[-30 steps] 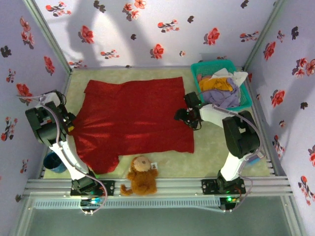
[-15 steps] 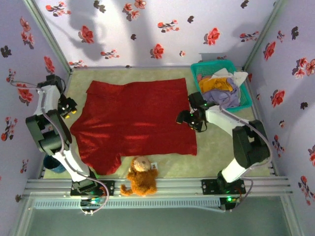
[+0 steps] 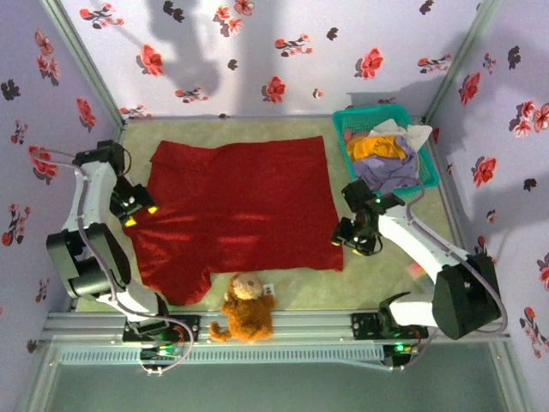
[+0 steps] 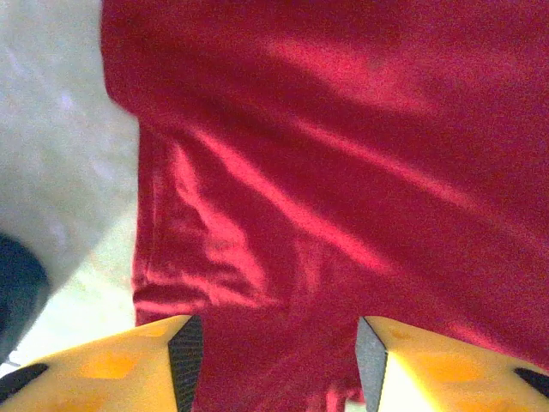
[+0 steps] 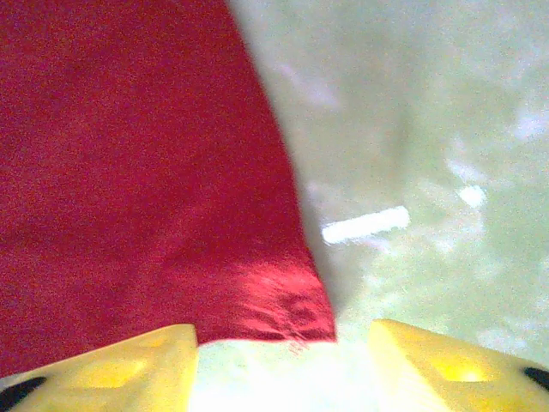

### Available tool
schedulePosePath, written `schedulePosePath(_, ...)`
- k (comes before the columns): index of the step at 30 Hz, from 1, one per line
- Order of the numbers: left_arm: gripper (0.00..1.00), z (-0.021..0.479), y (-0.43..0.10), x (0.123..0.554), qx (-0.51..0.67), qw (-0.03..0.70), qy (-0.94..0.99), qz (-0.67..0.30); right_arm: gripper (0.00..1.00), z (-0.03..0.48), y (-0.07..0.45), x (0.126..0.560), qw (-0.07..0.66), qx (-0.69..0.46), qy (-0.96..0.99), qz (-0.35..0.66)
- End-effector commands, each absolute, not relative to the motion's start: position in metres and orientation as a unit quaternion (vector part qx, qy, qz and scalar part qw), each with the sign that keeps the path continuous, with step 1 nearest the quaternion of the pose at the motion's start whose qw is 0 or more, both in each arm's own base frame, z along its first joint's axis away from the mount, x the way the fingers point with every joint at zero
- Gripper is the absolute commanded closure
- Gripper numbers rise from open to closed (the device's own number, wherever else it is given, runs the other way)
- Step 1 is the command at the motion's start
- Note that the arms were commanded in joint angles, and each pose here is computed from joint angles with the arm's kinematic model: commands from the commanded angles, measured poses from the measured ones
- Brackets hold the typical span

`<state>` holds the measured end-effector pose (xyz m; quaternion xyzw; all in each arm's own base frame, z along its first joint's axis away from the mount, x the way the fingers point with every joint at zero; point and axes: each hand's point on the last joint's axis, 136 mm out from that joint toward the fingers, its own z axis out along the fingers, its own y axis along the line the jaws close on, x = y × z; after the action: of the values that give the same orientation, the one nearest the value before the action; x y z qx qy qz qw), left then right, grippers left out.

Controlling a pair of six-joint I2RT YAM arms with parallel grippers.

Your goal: Fold and stack the t-shirts

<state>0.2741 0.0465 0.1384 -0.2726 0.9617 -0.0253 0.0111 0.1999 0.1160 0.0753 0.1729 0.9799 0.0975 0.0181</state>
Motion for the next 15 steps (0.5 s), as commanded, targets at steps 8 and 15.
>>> schedulePosePath(8,0.46,0.133,0.022,0.228,-0.256,-0.045,0.965,-0.036,0.59,0.047,0.111,0.157,-0.04,0.191,0.979,0.062)
schedulePosePath(15,0.45,0.125,0.022,0.215,-0.256,-0.072,0.964,-0.028,0.6,0.027,0.126,0.152,-0.069,0.191,0.976,0.081)
